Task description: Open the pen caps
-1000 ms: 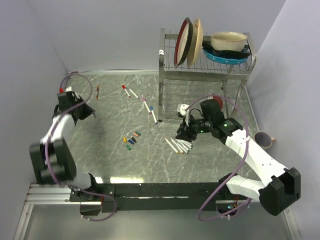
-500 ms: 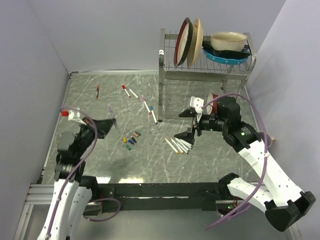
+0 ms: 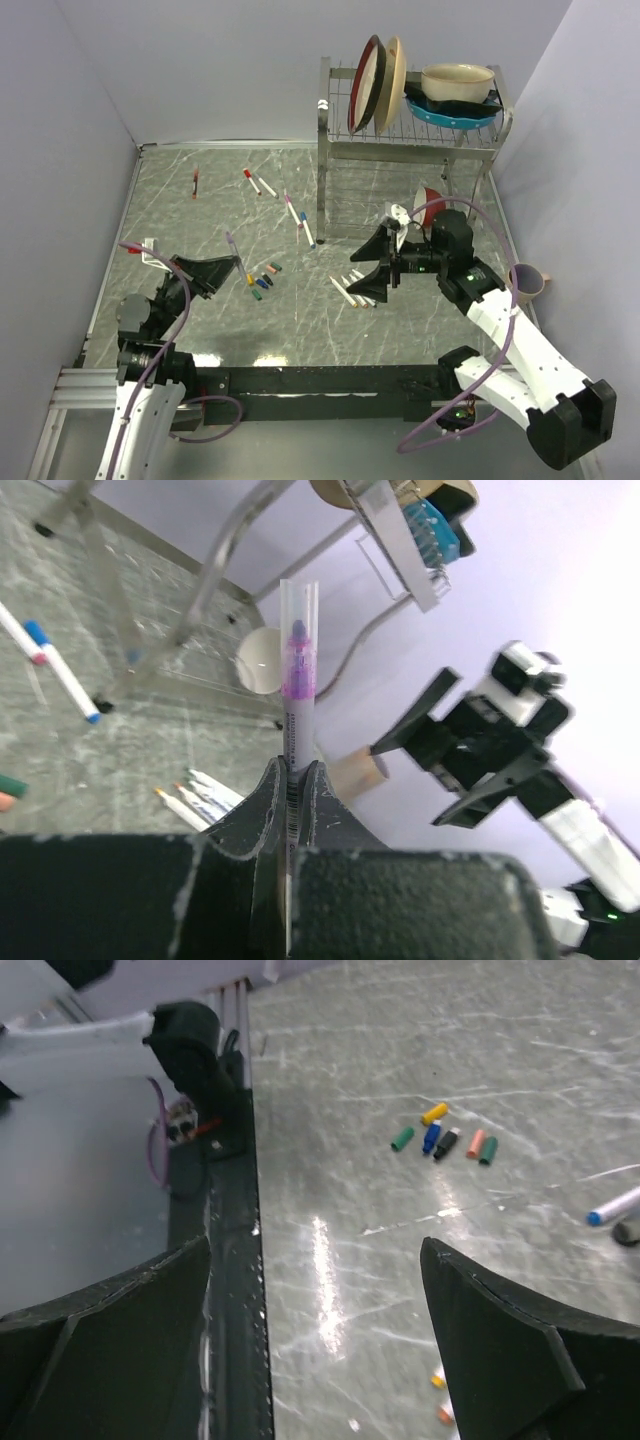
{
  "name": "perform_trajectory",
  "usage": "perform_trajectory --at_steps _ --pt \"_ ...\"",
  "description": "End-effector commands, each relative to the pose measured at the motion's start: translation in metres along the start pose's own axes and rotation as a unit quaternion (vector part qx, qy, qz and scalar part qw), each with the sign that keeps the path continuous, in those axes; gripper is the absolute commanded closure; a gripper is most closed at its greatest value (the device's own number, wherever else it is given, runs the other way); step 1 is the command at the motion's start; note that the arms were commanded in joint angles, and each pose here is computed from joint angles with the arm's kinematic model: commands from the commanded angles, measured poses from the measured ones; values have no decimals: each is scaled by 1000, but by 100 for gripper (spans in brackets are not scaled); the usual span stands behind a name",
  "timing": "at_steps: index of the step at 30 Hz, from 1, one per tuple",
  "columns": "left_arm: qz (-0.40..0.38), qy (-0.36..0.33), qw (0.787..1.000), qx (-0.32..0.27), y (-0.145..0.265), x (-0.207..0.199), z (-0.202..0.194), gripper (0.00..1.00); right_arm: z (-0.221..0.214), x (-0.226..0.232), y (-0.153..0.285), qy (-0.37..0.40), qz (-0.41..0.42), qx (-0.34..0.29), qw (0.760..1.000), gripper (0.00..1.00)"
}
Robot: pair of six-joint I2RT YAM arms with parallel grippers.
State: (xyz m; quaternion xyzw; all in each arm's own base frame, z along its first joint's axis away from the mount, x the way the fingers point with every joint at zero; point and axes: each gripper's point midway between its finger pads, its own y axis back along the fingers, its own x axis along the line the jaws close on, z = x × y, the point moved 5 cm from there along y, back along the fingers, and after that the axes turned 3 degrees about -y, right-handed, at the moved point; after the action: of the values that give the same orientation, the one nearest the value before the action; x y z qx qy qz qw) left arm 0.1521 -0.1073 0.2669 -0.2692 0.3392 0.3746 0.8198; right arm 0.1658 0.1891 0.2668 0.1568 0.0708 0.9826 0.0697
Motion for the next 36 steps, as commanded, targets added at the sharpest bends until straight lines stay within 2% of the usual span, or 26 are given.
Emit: perform_trajectory --at_steps 1,4,5,6,7,8,9,11,16,22,29,36 --pt "-72 7 997 -3 -6 -18 1 99 7 2 6 -26 24 -51 998 6" --pt "-86 17 996 8 -15 -18 -12 99 0 -7 10 -50 16 -49 997 1" --pt "-99 17 995 29 -18 -22 -23 99 -2 -9 10 -57 18 -46 997 0" --pt "-92 18 995 22 -23 -22 -25 99 -3 -10 12 -58 21 -46 997 0" --pt "-77 21 996 36 -31 -17 -34 99 -5 -7 13 -52 40 -39 997 0" --pt "-96 14 993 62 -33 -28 -49 99 -6 -7 14 -48 44 -35 997 0" --pt "-81 10 996 44 -41 -32 -47 99 -7 -6 15 -42 48 -32 997 0" --pt "-77 -6 994 74 -47 -40 -65 99 -10 -6 16 -23 48 -29 998 0" --pt "-78 -4 996 43 -63 -58 -64 99 -17 -7 16 -39 49 -26 998 0" --pt "-78 55 995 3 -72 -60 -70 99 -21 -14 13 -60 26 -39 997 0" --pt "-53 95 994 -17 -81 -60 -88 99 -24 -16 7 -93 20 -48 994 0" --pt "-41 91 995 -12 -100 -68 -105 99 -34 -17 -5 -119 20 -40 992 3"
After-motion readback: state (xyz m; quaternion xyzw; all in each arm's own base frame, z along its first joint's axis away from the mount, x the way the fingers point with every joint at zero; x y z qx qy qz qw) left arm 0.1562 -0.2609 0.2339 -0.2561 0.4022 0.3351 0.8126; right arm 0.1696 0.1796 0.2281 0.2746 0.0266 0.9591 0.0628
